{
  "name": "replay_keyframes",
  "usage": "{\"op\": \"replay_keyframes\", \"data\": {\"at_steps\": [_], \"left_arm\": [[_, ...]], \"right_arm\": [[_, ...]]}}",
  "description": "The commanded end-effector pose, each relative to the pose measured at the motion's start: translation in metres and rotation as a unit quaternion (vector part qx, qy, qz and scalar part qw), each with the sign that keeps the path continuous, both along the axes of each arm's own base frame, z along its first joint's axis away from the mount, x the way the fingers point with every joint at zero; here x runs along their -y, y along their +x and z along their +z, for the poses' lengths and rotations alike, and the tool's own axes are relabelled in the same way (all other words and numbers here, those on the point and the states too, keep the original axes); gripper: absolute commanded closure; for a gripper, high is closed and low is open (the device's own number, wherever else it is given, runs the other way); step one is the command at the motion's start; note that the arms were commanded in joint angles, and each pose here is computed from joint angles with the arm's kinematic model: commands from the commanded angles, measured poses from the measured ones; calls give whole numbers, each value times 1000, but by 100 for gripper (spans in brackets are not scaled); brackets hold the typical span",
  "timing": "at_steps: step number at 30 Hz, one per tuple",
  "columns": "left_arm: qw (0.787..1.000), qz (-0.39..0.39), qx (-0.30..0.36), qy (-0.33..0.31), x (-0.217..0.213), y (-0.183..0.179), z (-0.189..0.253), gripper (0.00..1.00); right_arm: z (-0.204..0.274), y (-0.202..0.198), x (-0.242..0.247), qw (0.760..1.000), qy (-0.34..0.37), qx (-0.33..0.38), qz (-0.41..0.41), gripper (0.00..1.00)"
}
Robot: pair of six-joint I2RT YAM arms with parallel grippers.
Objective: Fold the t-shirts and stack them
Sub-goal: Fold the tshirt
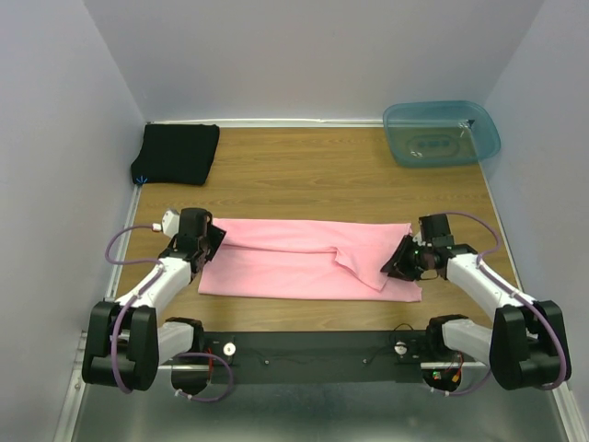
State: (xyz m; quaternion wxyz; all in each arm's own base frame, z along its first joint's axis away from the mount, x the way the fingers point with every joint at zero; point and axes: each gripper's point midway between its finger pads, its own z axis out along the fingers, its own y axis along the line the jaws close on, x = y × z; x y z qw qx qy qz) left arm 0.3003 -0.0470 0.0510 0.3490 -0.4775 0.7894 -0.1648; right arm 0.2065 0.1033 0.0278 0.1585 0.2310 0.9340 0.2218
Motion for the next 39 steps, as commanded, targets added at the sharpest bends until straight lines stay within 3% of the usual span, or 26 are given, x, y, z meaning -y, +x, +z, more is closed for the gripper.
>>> {"op": "replay_keyframes", "data": {"at_steps": [1, 7, 15, 20, 26, 31, 32, 33, 36, 39], "left_arm": [[999, 16, 12, 37, -15, 4, -4, 47], [998, 18, -3, 53, -21, 3, -14, 56], [993, 5, 9, 114, -36, 4, 8, 90], [992, 20, -8, 124, -45, -19, 1, 90], [994, 11, -40, 105, -39, -35, -25, 76], [993, 21, -58, 100, -40, -42, -19, 51], [994, 37, -52, 90, -40, -43, -12, 47], [994, 39, -48, 88, -40, -42, -5, 34], [994, 43, -35, 90, -42, -43, 20, 15], [993, 38, -7, 109, -47, -41, 59, 13]], "right_arm": [[-11, 0, 7, 1000, -20, 2, -21, 65], [-9, -1, 13, 998, -26, 11, -50, 66], [-18, -5, 23, 996, -51, -16, -75, 71], [-17, -4, 27, 994, -62, -21, -90, 72], [-9, 1, 28, 994, -63, -13, -93, 71], [4, 10, 30, 993, -69, 3, -92, 67], [11, 14, 30, 993, -72, 11, -90, 66], [17, 17, 31, 994, -76, 24, -79, 63], [40, 31, 29, 994, -82, 59, -50, 54], [65, 46, 22, 993, -70, 87, -29, 52]]}}
